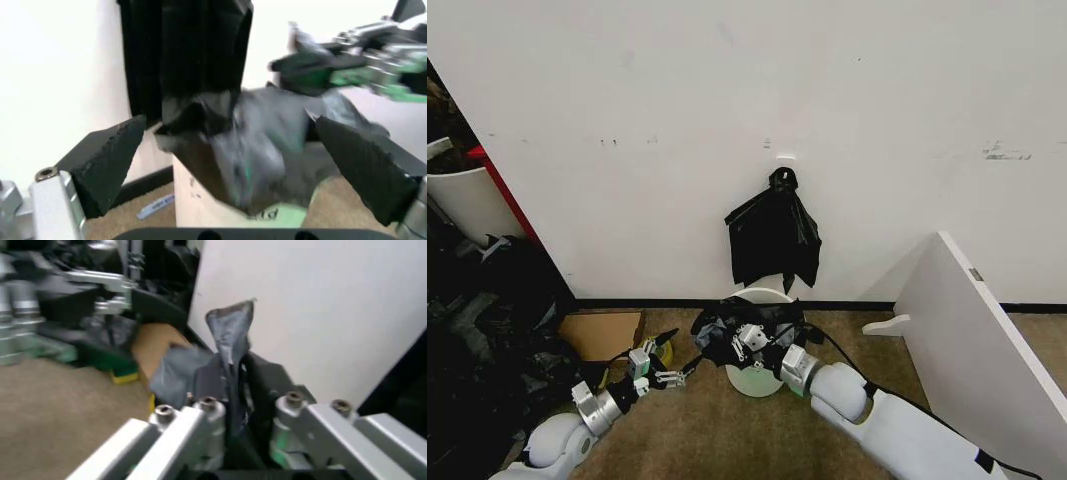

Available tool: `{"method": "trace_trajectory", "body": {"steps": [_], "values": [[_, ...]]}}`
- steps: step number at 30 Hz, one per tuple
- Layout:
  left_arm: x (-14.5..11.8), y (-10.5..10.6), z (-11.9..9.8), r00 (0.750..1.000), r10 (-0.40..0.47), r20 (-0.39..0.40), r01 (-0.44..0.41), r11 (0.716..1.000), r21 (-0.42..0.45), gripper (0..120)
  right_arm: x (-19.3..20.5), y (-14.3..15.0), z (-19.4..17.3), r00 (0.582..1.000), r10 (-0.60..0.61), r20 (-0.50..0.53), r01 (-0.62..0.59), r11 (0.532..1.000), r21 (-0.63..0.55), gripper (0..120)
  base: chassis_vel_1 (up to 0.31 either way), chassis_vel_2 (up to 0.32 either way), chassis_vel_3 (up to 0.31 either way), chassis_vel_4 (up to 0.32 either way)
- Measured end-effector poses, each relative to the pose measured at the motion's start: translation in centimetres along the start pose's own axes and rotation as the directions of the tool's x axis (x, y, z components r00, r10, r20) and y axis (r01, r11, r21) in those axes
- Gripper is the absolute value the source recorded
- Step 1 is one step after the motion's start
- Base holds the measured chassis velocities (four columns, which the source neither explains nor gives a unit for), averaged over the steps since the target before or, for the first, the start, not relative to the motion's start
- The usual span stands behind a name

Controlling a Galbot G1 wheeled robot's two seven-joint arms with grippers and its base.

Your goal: Place the garbage bag over the trash bin.

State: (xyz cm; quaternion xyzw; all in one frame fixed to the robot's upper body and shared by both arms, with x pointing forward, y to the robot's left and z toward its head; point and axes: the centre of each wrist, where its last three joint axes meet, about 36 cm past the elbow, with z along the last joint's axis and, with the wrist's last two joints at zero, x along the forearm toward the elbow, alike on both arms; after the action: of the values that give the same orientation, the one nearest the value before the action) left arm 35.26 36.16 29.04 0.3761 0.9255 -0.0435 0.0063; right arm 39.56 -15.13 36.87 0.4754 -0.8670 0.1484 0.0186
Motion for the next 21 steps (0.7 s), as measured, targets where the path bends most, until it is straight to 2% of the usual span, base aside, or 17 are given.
{"method": "trace_trajectory", "body": {"steps": [2, 3, 8, 11, 12, 15, 18, 19, 20, 21], "values": [[0.2, -0.1, -0.2, 1.000, -0.012, 0.008, 0.012, 1.000, 0.002, 100, 0.8, -0.1, 0.0, 1.000, -0.021, 0.006, 0.021, 1.000, 0.008, 23, 0.000, 0.000, 0.000, 0.000], [0.2, -0.1, -0.2, 1.000, -0.012, 0.008, 0.012, 1.000, 0.002, 100, 0.8, -0.1, 0.0, 1.000, -0.021, 0.006, 0.021, 1.000, 0.008, 23, 0.000, 0.000, 0.000, 0.000], [1.2, -0.4, -0.4, 0.999, -0.043, 0.019, 0.043, 0.999, 0.007, 100, 2.8, -0.1, -0.3, 0.998, -0.061, 0.019, 0.060, 0.998, 0.028, 43, 0.000, 0.000, 0.000, 0.000], [1.6, -0.9, -0.8, 0.995, -0.087, 0.050, 0.086, 0.996, 0.028, 100, 3.6, -0.1, -1.4, 0.998, -0.036, 0.043, 0.036, 0.999, -0.006, 56, 0.000, 0.000, 0.000, 0.000], [1.6, -0.9, -0.8, 0.995, -0.087, 0.050, 0.086, 0.996, 0.028, 100, 3.6, -0.1, -1.4, 0.998, -0.036, 0.043, 0.036, 0.999, -0.006, 56, 0.000, 0.000, 0.000, 0.000], [1.9, -1.5, -1.2, 0.985, -0.148, 0.088, 0.144, 0.988, 0.049, 100, 4.2, -0.4, -2.5, 0.999, 0.022, 0.046, -0.019, 0.998, -0.066, 67, 0.000, 0.000, 0.000, 0.000], [2.2, -3.2, -1.3, 0.941, -0.299, 0.156, 0.284, 0.952, 0.113, 100, 5.1, -1.6, -4.0, 0.991, 0.136, -0.017, -0.137, 0.976, -0.169, 81, 0.000, 0.000, 0.000, 0.000], [2.3, -4.0, -1.2, 0.919, -0.353, 0.173, 0.332, 0.933, 0.139, 100, 5.3, -2.4, -4.4, 0.982, 0.180, -0.060, -0.189, 0.962, -0.195, 85, 0.000, 0.000, 0.000, 0.000], [2.3, -4.0, -1.2, 0.919, -0.353, 0.173, 0.332, 0.933, 0.139, 100, 5.3, -2.4, -4.4, 0.982, 0.180, -0.060, -0.189, 0.962, -0.195, 85, 0.000, 0.000, 0.000, 0.000], [2.4, -4.4, -1.2, 0.908, -0.379, 0.182, 0.355, 0.923, 0.151, 100, 5.4, -3.0, -4.6, 0.976, 0.200, -0.082, -0.213, 0.955, -0.207, 88, 0.000, 0.000, 0.000, 0.000]]}}
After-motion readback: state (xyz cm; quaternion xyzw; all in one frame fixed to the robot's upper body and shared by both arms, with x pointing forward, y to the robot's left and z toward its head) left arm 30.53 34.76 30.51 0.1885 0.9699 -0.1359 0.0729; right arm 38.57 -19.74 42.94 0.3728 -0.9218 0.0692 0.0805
